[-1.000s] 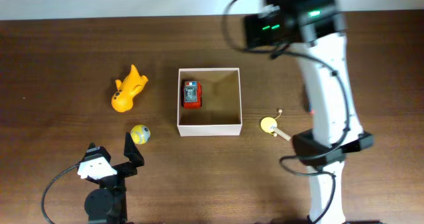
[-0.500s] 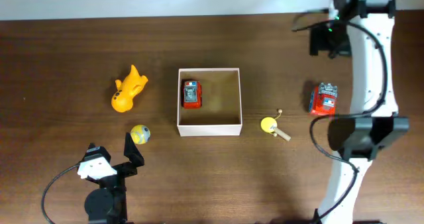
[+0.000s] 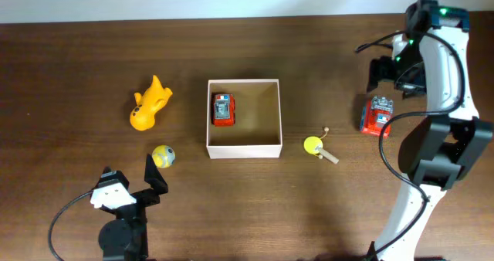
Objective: Pack container
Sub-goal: 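Lower the right gripper onto the front red toy truck and grasp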
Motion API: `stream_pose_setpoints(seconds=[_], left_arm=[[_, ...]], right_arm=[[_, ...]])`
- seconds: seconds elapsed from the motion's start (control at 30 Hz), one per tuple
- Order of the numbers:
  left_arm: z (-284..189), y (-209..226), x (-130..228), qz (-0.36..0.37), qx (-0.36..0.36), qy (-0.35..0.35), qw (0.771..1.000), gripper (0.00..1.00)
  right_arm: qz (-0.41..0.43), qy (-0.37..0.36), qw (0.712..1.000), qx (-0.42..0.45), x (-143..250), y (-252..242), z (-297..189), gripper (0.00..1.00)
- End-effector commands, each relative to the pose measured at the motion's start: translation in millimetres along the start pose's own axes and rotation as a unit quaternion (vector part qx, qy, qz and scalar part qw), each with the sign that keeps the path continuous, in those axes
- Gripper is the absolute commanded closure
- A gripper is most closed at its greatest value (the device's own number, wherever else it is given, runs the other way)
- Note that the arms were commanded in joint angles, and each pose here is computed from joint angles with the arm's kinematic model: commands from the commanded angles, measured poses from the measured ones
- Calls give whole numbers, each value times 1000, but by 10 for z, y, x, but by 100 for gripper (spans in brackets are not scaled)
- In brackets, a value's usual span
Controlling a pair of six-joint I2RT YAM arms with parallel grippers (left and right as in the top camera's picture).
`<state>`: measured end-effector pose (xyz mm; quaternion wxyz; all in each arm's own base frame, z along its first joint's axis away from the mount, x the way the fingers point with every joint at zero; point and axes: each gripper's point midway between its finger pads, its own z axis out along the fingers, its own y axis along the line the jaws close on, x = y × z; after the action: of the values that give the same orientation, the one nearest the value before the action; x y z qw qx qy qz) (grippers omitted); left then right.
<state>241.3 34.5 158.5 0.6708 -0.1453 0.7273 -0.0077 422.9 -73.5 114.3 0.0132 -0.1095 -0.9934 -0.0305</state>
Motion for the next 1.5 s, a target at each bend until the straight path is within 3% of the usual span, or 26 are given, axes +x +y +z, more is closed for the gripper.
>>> stream_pose_setpoints(seconds=[0.0, 0.23, 1.27, 1.47], left_arm=[[3, 0, 12, 10, 2, 0, 1000, 1], [3, 0, 12, 10, 2, 0, 1000, 1], [3, 0, 12, 10, 2, 0, 1000, 1], [3, 0, 12, 10, 2, 0, 1000, 1]], right_arm=[[-9, 32, 999, -27, 105, 99, 245, 10], [0, 75, 997, -33, 312, 81, 714, 10], [0, 71, 997, -28, 325, 1, 962, 12], [0, 71, 997, -21, 326, -23, 967, 19]])
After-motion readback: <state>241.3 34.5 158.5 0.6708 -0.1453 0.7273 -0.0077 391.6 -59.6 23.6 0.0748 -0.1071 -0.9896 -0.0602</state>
